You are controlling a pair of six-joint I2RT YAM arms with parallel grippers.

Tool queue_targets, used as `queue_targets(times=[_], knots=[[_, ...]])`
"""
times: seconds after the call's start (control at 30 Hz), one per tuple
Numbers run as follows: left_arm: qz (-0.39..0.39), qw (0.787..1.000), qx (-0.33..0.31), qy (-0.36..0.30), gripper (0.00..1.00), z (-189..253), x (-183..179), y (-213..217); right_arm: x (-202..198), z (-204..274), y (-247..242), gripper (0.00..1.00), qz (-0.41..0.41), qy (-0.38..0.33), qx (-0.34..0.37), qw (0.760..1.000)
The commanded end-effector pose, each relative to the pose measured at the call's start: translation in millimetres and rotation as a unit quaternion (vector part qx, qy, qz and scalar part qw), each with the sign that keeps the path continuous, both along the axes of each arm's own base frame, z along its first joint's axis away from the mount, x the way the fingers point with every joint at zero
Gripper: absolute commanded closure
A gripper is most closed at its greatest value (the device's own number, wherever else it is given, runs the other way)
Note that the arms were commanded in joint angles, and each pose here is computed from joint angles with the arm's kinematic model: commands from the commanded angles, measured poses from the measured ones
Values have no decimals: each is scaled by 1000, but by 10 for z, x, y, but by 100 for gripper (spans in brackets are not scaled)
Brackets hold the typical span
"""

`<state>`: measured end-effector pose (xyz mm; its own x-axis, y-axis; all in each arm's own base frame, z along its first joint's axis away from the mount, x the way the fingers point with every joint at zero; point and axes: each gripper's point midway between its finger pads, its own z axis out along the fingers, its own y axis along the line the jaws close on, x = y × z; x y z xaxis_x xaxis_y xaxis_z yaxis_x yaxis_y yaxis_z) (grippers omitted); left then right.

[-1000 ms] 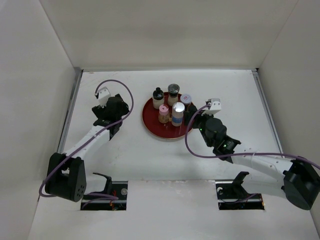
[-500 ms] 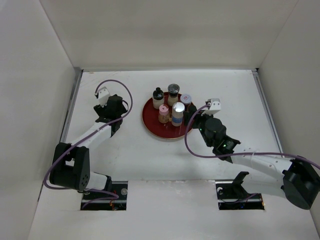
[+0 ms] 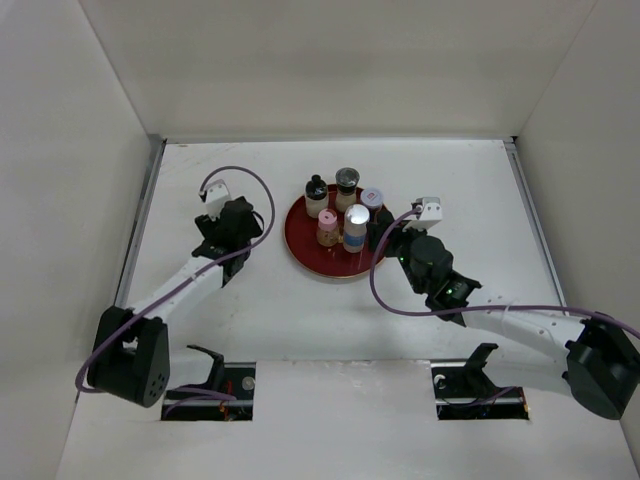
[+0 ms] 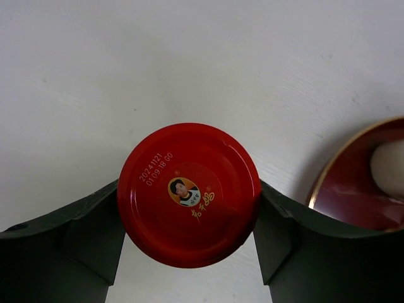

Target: Organize the condiment bottles

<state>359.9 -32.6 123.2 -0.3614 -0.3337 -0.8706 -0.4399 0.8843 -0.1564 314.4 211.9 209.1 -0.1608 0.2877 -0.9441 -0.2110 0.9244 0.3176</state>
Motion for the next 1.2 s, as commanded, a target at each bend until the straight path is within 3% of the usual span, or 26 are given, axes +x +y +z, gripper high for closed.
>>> queue_targets(times=[0.0, 0.27, 0.43, 0.67, 0.93, 1.07, 1.17], knots=[[-23, 994, -24, -107, 71, 748, 57, -235, 17, 243, -5, 26, -3, -30, 37, 999], [-134, 979, -57, -145, 71, 1222, 79, -1225, 13, 258, -17, 25, -5, -32, 38, 999], [-160, 973, -58, -157, 71, 1303, 279, -1584, 11, 263, -18, 25, -5, -33, 39, 999], [-169, 974, -40, -147, 71, 1085, 572, -1761, 6, 259, -23, 25, -5, -33, 39, 999], [-169, 976, -34, -129, 68, 777, 660, -1793, 29, 229, -32, 25, -8, -30, 36, 999], [-167, 977, -35, -128, 57, 674, 622, -1761, 35, 225, -34, 25, -9, -29, 35, 999], [-165, 977, -37, -133, 35, 663, 584, -1727, 45, 218, -48, 23, -14, -28, 32, 999]])
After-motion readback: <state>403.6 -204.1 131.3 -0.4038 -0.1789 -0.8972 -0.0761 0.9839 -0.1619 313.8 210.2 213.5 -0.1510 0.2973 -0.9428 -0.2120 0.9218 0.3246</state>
